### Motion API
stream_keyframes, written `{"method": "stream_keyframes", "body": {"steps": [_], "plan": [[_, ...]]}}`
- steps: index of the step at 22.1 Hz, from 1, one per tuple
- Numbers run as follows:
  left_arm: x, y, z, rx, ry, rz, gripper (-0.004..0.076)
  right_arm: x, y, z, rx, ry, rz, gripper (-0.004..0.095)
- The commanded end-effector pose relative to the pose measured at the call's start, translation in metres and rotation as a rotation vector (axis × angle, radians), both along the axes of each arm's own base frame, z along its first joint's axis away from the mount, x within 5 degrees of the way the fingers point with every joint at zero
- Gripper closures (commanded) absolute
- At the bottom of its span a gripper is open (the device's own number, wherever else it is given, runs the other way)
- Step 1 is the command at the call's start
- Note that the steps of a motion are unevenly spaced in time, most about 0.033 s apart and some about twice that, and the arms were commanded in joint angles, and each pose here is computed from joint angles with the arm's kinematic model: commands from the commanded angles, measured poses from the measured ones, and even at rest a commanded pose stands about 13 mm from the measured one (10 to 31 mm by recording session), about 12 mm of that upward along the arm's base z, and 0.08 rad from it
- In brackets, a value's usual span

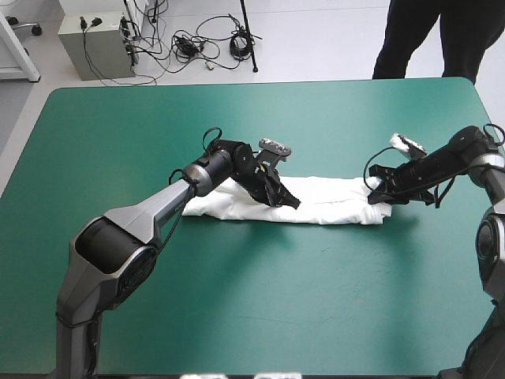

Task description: Fold the cloth

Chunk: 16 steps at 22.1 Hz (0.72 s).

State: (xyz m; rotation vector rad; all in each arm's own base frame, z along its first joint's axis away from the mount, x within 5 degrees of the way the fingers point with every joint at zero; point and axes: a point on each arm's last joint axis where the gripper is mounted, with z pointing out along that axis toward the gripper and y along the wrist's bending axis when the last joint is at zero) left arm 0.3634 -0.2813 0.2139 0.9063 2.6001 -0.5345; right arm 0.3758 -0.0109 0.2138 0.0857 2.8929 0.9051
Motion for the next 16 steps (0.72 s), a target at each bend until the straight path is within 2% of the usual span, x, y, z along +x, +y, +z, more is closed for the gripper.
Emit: {"method": "stream_keyframes", "body": {"steps": [1, 7, 14, 16], "plan": [[-0.006, -0.002, 0.030, -0.045, -0.043, -0.005, 0.0733, -0.005, 0.007, 0.064, 0.057, -0.163, 0.021, 0.0925], [-0.006, -0.003, 0.031, -0.048, -0.042, -0.005, 0.0733, -0.019, 0.014, 0.127, 0.111, -0.347, -0.002, 0.0925], [-0.004, -0.004, 0.035, -0.060, -0.058, 0.001, 0.0733, -0.027, 0.018, 0.142, 0.128, -0.387, -0.006, 0.0925], [-0.003, -0.001, 0.061, -0.046, -0.098, -0.028, 0.0733, -0.027, 0.018, 0.142, 0.130, -0.387, -0.005, 0.0925]]}}
